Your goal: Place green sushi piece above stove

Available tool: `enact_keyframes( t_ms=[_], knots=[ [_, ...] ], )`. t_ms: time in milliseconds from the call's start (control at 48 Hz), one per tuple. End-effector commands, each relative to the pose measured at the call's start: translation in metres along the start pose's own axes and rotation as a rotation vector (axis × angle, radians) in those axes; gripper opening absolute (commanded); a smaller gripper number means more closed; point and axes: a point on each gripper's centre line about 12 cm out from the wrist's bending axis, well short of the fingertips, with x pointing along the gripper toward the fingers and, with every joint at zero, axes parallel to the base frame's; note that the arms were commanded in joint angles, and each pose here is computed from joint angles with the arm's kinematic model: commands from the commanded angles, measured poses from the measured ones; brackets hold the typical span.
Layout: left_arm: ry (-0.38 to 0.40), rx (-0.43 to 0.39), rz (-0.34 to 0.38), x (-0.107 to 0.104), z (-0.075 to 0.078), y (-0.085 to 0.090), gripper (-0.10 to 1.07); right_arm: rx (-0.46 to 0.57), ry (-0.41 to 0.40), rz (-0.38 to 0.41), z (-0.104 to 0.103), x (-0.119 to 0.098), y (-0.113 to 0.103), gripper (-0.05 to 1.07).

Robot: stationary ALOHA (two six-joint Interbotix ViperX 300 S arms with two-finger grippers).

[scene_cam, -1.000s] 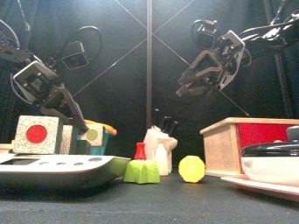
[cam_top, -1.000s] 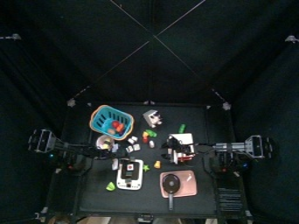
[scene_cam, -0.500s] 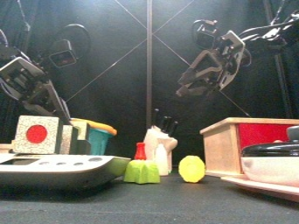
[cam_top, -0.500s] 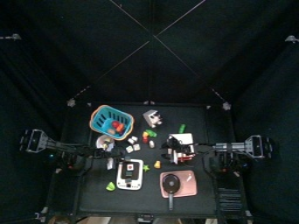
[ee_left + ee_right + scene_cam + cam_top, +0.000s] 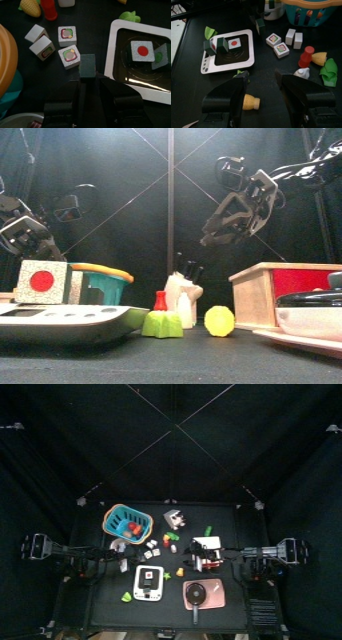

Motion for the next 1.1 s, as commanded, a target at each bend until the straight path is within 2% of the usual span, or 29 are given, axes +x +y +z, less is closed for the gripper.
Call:
enact_keyframes(
  t_ms=[0,188,438,625,1083],
  knots=[
    [-0.011,-0.008,0.014,0.002,0.005,0.004,0.65,-0.006,-0.039,0.005,0.013,-0.002,0.002,0.83],
    [0.006,-0.028,0.038,0.005,0.002,0.011,0.7,-0.005,-0.036,0.005,0.012,-0.002,0.001,0.83],
    [-0.019,-0.041,0.068,0.005,0.006,0.02,0.78,-0.02,-0.029,0.006,0.011,-0.002,0.001,0.83],
    [-0.025,-0.04,0.067,0.005,0.008,0.02,0.83,-0.021,-0.027,0.006,0.01,-0.002,0.001,0.83],
    [-0.024,-0.037,0.062,0.005,0.008,0.018,0.84,-0.023,-0.026,0.006,0.01,-0.001,0.001,0.83]
  ],
)
